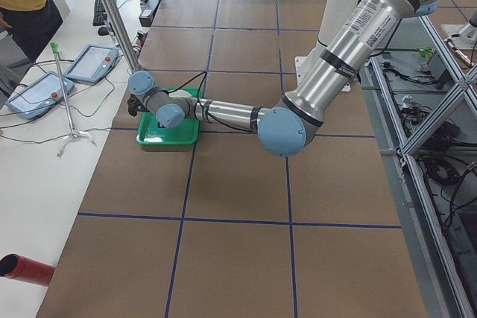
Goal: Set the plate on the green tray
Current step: 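Lower the plate onto the green tray and open the left gripper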
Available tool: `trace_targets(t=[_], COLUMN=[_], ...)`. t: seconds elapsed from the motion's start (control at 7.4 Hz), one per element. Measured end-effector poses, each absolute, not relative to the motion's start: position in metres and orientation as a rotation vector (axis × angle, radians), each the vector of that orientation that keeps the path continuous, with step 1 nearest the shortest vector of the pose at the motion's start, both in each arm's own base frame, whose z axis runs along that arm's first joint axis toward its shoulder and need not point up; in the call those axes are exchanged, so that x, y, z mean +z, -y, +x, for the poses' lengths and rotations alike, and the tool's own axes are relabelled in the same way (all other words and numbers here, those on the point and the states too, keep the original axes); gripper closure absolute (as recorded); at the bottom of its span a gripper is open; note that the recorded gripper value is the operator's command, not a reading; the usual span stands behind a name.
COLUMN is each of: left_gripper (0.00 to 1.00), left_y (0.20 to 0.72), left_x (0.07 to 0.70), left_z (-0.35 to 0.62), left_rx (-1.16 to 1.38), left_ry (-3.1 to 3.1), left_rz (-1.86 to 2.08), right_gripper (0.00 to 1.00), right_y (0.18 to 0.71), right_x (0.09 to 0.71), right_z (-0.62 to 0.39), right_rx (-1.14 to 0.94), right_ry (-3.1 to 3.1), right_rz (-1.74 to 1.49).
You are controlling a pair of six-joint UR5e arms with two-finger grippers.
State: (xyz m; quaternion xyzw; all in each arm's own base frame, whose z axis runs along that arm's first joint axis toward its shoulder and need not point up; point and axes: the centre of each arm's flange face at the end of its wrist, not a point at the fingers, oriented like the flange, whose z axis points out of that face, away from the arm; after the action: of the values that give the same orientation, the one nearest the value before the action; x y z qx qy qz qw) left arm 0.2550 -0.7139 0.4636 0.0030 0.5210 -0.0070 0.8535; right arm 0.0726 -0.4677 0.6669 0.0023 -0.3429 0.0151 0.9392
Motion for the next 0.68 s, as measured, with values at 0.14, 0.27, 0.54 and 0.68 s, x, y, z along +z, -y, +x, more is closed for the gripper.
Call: trace_targets(t=[0.14, 0.27, 0.54, 0.68], left_gripper=[1.00, 1.00, 1.00, 1.00], left_y=[0.717, 0.715, 0.709, 0.710], left_x=[0.472, 0.475, 0.482, 0.486], left_z=[0.271, 0.290, 0.319, 0.326], left_rx=[-0.011, -0.014, -0.057, -0.079], left_ry=[-1.084, -1.078, -1.078, -1.073], left_rz=[0.006, 0.008, 0.029, 0.030], right_gripper=[0.00, 0.00, 0.00, 0.00], right_y=[0.468, 0.468, 0.468, 0.468], right_x=[0.667, 0.667, 0.667, 0.667], right_z=[0.073, 0.073, 0.073, 0.073], right_rx=[0.031, 0.031, 0.031, 0.031], right_ry=[0.700, 0.700, 0.700, 0.700], right_rz=[0.005, 0.005, 0.004, 0.004])
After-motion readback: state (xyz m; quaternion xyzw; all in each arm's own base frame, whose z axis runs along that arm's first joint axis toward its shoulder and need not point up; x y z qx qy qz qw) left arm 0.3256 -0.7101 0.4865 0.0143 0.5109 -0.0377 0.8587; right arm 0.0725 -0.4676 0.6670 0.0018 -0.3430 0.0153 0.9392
